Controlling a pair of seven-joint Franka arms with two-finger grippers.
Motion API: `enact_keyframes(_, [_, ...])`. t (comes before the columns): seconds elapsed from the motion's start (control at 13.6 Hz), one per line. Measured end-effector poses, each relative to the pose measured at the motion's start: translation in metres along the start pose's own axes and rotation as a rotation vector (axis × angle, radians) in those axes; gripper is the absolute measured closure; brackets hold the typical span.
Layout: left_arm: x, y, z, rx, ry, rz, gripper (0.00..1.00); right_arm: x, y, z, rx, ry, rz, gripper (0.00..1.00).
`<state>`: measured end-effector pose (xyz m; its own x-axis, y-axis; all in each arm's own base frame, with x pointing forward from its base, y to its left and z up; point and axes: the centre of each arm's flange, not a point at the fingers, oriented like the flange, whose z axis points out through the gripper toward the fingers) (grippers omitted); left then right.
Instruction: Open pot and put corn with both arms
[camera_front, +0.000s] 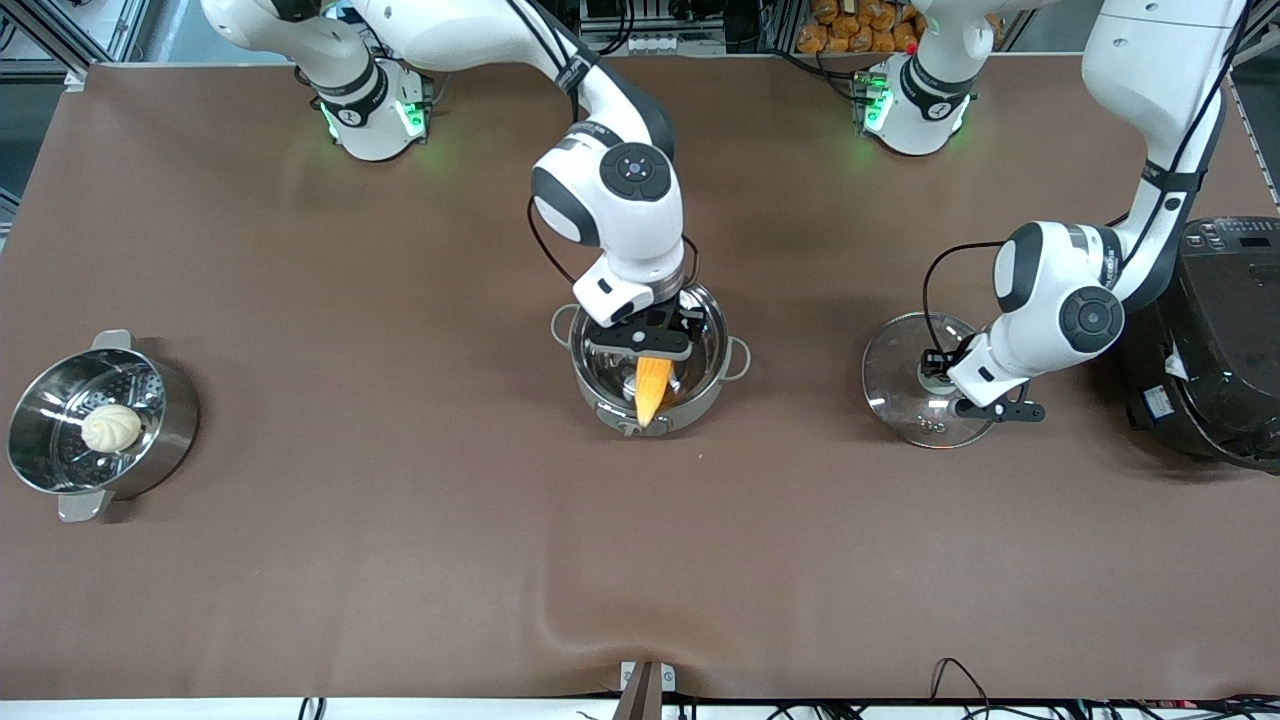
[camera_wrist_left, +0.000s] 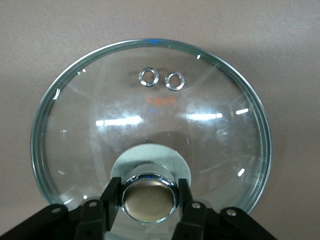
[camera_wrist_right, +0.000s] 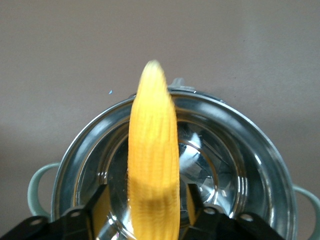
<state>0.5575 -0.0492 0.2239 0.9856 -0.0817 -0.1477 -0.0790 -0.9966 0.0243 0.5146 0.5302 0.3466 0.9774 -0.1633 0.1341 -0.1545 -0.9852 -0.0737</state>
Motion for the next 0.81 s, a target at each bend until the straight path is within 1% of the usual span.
enact_keyframes(0.07, [0.001,0.0,-0.001,0.0,0.003,0.0,0.42,0.001,0.001,-0.002,-0.007,-0.004,0.002,0.1])
enact_keyframes(0.15, [0.002,0.0,-0.003,0.0,0.007,0.0,0.34,0.003,0.001,-0.009,-0.011,-0.005,0.006,0.01])
enact_keyframes(0.22, [0.003,0.001,-0.005,0.0,0.013,0.001,0.23,0.008,0.005,-0.026,-0.02,-0.006,0.016,0.0])
enact_keyframes(0.29, [0.005,0.001,-0.009,0.0,0.021,0.002,0.15,0.018,0.015,-0.051,-0.041,-0.015,0.035,0.0])
enact_keyframes(0.37, [0.008,0.002,-0.016,0.001,0.036,0.003,0.03,0.03,0.031,-0.08,-0.062,-0.023,0.062,0.0])
enact_keyframes(0.44, [0.012,0.002,-0.027,0.002,0.055,0.003,0.0,0.044,0.05,-0.111,-0.073,-0.025,0.079,0.0])
enact_keyframes(0.59, [0.017,0.001,-0.06,0.01,0.084,0.0,0.0,0.075,0.094,-0.162,-0.074,-0.02,0.024,0.0])
enact_keyframes(0.66, [0.019,0.0,-0.081,0.015,0.094,-0.001,0.0,0.091,0.118,-0.178,-0.076,-0.027,-0.001,0.0])
enact_keyframes(0.81, [0.02,0.001,-0.131,0.027,0.103,-0.003,0.0,0.121,0.175,-0.198,-0.094,-0.088,-0.01,0.0])
